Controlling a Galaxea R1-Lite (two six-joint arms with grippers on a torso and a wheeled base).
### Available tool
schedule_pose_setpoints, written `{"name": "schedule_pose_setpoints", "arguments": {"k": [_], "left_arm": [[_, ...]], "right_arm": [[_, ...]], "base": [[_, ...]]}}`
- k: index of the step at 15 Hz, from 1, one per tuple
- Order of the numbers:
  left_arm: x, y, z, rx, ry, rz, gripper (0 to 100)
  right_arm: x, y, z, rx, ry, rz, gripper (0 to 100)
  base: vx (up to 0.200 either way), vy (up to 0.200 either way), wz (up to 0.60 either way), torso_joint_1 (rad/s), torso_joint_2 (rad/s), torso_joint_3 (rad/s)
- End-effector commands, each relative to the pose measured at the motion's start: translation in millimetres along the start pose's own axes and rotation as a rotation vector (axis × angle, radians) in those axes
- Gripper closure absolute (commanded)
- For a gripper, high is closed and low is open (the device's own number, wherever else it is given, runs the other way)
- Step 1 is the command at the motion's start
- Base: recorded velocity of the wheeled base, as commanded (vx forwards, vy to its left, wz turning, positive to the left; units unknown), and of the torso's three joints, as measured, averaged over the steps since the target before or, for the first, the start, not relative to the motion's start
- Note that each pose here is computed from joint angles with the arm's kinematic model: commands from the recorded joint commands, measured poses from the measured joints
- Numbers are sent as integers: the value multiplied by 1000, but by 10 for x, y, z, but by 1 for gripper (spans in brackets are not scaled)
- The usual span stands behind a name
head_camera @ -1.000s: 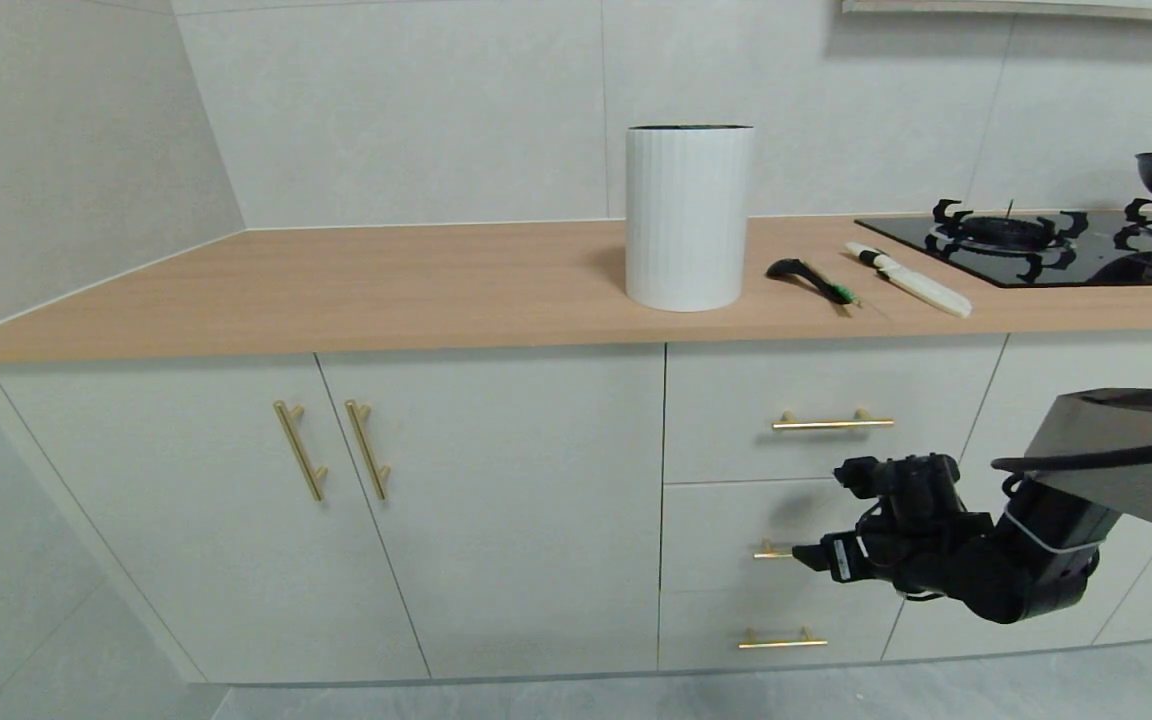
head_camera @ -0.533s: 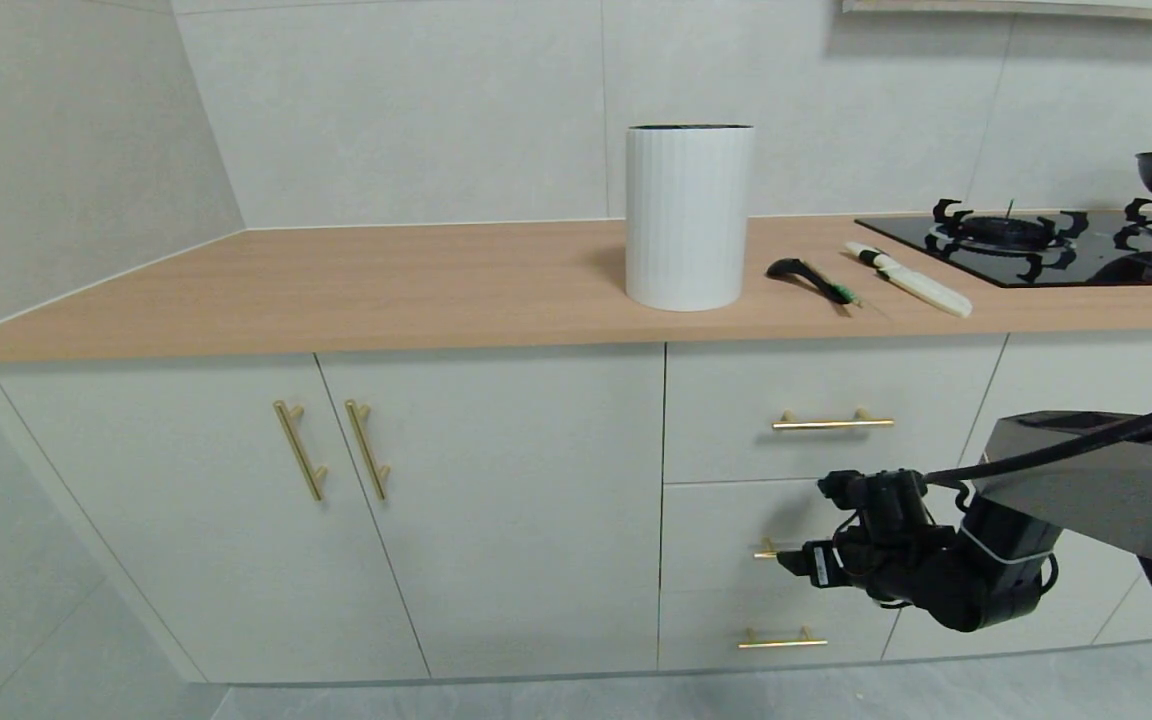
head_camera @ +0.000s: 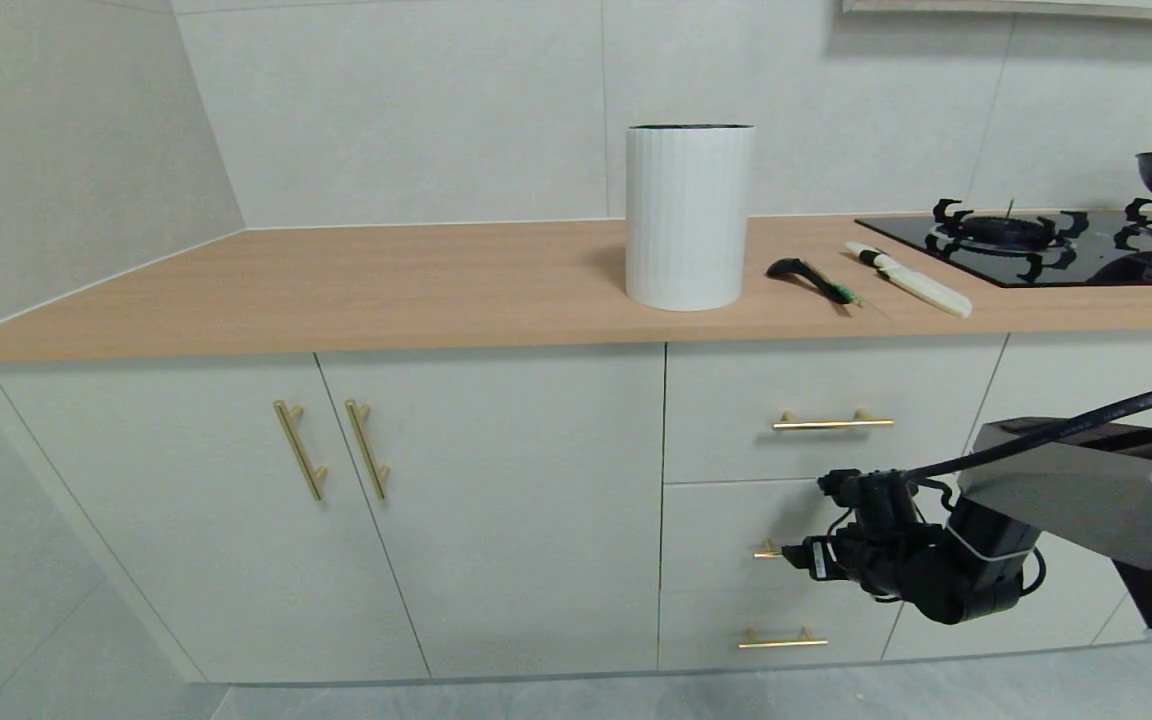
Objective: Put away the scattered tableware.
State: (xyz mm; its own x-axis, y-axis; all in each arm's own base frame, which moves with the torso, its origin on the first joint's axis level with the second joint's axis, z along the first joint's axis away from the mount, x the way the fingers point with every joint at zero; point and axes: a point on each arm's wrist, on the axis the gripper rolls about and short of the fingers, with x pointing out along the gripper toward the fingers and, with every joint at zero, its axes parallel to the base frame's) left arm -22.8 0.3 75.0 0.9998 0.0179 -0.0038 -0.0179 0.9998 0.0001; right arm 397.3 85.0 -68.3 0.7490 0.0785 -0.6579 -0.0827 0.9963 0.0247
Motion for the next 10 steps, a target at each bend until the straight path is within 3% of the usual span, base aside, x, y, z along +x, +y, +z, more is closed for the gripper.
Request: {"name": "schedule_pose_setpoints", "arguments": {"k": [1, 4, 10], "left_arm": [[0, 0, 0, 0, 1, 1, 0], [0, 0, 0, 0, 1, 1, 0], [0, 0, 0, 0, 1, 1, 0]], "right_arm": [[5, 7, 24, -2, 15, 0, 0], [35, 10, 92, 34, 77, -13, 0], [41, -12, 221, 95, 36, -28, 0]], "base": [[0, 0, 0, 0, 0, 0], [0, 0, 0, 0, 0, 0], [0, 0, 0, 0, 0, 0]]}}
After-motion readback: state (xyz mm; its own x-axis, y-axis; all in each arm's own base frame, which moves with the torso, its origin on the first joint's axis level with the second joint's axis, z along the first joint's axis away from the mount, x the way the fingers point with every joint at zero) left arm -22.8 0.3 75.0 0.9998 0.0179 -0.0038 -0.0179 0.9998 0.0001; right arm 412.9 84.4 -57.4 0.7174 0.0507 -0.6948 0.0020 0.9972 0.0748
